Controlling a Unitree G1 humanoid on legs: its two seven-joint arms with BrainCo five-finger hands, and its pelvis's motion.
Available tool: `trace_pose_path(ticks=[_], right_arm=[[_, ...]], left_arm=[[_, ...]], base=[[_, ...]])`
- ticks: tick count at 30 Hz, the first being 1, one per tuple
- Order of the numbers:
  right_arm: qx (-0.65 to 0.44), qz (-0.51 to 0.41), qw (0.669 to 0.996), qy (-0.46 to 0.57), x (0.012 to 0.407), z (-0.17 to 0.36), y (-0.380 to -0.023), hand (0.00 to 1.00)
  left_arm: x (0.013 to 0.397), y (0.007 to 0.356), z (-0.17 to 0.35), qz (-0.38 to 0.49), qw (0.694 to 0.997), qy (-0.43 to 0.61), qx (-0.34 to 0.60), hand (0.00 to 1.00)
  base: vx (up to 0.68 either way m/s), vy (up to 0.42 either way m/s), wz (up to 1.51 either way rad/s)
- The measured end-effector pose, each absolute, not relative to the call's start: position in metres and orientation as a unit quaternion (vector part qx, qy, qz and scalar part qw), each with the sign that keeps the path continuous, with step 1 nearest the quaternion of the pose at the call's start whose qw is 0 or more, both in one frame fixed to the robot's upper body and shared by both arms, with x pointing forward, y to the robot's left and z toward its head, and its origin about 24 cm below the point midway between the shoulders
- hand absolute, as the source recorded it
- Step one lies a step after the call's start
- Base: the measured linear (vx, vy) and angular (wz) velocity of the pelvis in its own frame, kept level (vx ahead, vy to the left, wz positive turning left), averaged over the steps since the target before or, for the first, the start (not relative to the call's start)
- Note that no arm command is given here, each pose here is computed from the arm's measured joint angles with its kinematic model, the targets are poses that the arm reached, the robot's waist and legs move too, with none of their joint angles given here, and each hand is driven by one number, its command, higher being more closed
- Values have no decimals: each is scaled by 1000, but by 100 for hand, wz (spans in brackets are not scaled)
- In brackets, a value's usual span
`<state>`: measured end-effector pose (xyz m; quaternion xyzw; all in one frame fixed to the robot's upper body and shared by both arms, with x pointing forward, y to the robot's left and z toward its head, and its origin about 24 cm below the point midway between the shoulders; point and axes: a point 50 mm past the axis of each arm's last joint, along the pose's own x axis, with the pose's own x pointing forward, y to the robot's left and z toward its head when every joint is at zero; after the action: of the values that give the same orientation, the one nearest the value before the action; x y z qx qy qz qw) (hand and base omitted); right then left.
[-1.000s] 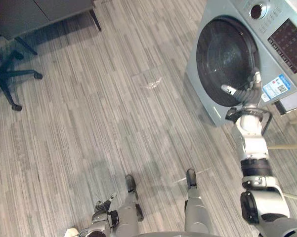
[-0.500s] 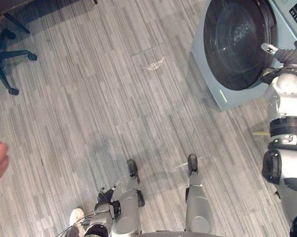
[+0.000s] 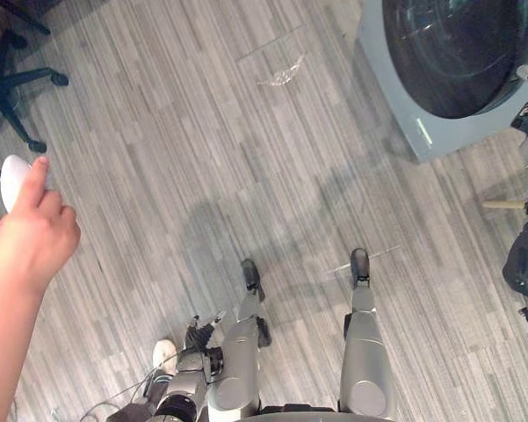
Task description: Pick up the laundry basket with both hands and put the clothes into the washing machine.
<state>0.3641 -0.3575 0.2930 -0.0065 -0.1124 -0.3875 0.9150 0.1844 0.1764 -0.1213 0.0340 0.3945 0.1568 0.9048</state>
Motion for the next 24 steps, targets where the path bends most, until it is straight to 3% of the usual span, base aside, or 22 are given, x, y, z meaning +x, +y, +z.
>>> trace_pose_path(ticks=[16,24], right_arm=[[-82,-397,897,-174,356,330,-353,0],[-131,-357,892,-246,361,336,-309,0]], left_arm=[[200,161,-115,141,916,375,11,0],[206,160,-115,145,913,382,6,0]], base=[[-10,-3,6],[-47,0,3]])
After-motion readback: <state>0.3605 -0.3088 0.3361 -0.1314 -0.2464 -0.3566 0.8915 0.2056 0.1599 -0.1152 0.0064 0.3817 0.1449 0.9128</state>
